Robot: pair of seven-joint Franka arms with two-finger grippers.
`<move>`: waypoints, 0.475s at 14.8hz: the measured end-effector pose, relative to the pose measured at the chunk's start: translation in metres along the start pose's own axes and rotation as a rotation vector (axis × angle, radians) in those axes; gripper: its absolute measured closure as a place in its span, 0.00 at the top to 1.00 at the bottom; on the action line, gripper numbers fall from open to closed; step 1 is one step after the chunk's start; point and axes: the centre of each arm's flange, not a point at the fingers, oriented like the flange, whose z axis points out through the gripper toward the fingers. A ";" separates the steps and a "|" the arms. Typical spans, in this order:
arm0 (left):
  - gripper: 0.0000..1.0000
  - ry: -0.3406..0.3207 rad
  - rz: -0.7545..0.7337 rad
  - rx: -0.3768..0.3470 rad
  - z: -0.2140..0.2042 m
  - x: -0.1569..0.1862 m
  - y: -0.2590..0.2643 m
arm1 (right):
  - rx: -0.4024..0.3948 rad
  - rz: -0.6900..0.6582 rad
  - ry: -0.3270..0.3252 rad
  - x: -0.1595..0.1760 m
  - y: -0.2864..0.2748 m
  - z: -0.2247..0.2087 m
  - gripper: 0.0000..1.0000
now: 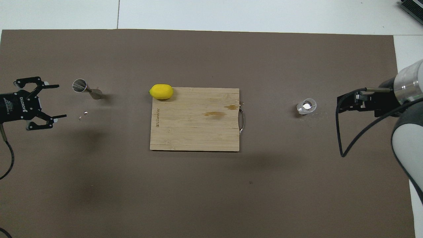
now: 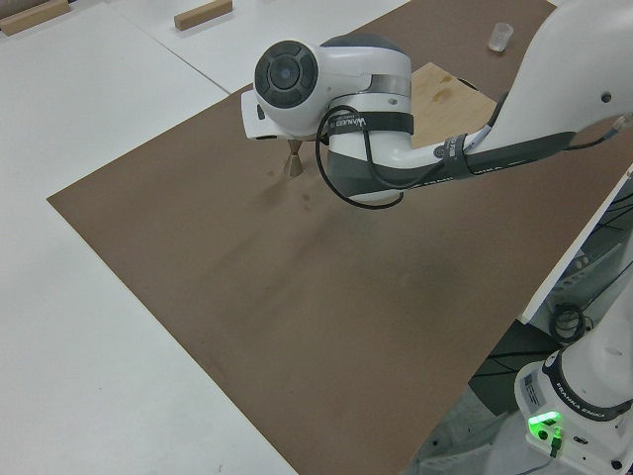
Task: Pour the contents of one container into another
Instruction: 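Open the left gripper and reach toward the small metal cup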
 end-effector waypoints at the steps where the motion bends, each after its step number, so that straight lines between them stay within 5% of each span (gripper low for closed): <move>1: 1.00 -0.024 -0.065 -0.016 0.008 0.012 -0.004 | 0.000 0.000 0.000 0.000 0.000 0.000 1.00; 7: 1.00 -0.196 -0.336 -0.119 0.035 0.052 -0.008 | 0.000 0.000 0.000 0.000 0.000 0.000 1.00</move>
